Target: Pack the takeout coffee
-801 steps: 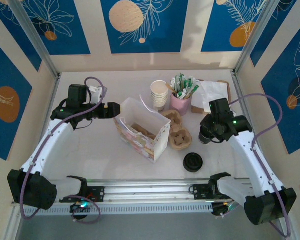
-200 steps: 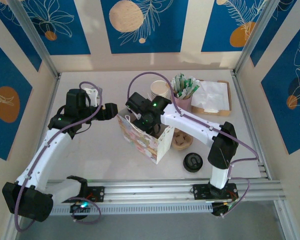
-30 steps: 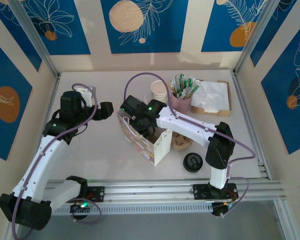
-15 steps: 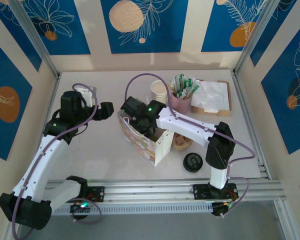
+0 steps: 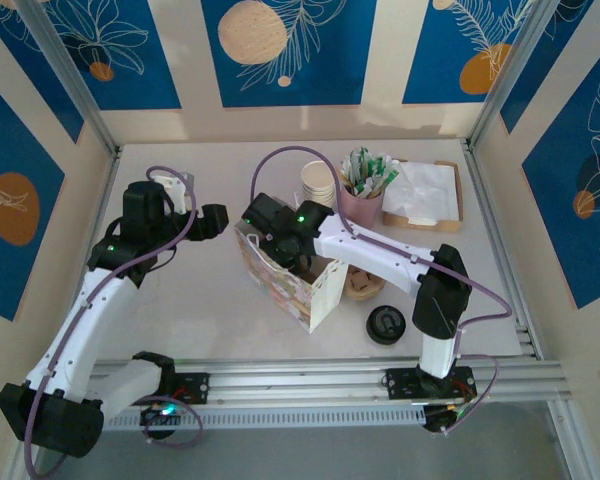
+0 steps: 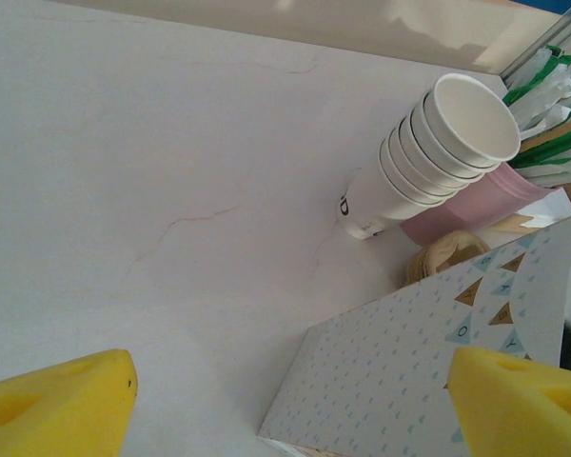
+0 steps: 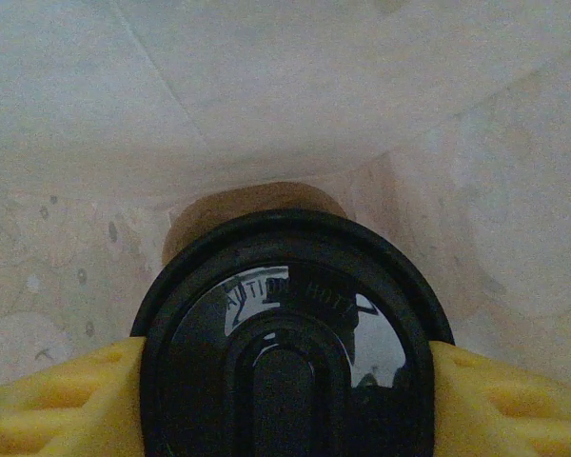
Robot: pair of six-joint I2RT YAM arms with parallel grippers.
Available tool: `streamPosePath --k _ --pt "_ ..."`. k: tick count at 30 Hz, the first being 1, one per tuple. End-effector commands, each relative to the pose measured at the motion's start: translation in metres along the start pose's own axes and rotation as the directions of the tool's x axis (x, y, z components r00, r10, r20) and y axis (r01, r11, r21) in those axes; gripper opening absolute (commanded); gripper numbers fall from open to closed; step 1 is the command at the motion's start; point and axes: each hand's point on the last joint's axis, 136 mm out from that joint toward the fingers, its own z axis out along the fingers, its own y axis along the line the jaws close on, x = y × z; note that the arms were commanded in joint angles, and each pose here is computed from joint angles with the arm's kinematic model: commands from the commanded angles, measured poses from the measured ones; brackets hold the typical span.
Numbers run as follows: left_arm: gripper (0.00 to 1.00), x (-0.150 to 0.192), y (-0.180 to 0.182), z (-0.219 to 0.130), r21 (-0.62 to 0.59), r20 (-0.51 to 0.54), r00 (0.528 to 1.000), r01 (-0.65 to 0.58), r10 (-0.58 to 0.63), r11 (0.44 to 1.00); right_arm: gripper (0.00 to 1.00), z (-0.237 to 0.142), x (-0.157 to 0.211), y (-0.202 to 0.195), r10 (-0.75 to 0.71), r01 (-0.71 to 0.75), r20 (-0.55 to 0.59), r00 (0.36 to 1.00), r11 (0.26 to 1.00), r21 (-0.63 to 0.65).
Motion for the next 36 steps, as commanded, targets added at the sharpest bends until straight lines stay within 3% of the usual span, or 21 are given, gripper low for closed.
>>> streamPosePath --k 1,17,29,36 --pt "0.85 -0.003 -0.002 -0.001 0.016 0.008 1.000 0.004 -0.004 1.000 0.46 -0.025 -0.004 -0.006 -0.010 0.010 0.032 0.999 1.000 0.006" --pt "0.85 -0.002 -0.001 0.001 0.011 0.002 1.000 0.003 -0.003 1.000 0.46 -0.029 0.015 -0.006 -0.024 0.024 -0.030 0.999 0.999 0.020" --pt "0.85 -0.002 -0.001 0.000 0.013 0.003 1.000 0.003 -0.003 1.000 0.46 0.007 0.050 -0.003 -0.002 0.006 -0.152 0.988 1.000 0.028" --pt "0.84 -0.003 -0.022 -0.005 0.116 -0.039 0.999 -0.016 0.020 0.993 0.46 0.006 0.051 -0.003 0.004 0.001 -0.151 0.989 1.000 0.029"
